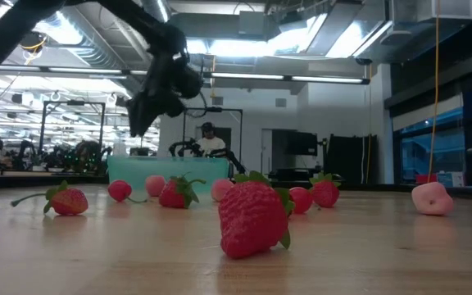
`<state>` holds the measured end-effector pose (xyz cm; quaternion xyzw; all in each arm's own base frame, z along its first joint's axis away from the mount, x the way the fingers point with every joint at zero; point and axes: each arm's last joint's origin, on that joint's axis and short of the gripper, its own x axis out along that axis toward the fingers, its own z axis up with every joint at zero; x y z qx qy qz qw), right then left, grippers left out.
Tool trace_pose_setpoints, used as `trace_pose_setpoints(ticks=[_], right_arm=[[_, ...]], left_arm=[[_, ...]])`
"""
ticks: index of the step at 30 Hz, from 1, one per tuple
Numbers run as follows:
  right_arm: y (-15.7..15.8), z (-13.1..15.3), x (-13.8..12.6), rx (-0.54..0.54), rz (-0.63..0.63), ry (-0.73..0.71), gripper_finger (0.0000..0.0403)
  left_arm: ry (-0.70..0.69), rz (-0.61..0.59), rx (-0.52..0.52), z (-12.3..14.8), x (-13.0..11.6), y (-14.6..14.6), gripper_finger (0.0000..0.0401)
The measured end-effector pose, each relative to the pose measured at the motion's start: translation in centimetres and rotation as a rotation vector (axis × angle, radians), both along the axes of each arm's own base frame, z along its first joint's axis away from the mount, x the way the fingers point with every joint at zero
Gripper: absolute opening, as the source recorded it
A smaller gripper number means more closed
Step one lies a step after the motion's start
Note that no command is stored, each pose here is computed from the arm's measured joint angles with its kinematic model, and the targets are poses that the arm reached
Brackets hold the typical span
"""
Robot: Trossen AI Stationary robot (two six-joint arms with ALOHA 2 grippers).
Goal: Pick and placing Produce into tupperware
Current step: Put the pink peach into the blue bin
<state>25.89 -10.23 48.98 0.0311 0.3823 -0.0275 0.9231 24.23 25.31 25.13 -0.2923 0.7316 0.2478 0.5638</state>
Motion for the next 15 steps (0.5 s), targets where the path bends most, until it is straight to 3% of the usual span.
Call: trace_pose_setpoints(ticks=[4,15], right_arm=[[0.0,0.0,0.0,0.02,-0.02,-0.001,0.0121],[0.0,0.0,0.0,0.037,-0.038,-0.003,0.0121]], left_arm=[[-0.126,-0.032,0.001,3.0,-0.2,-2.1,0.0188],[-0.458,-0.111,0.271,14.7,-5.4,-12.2,0.0188]])
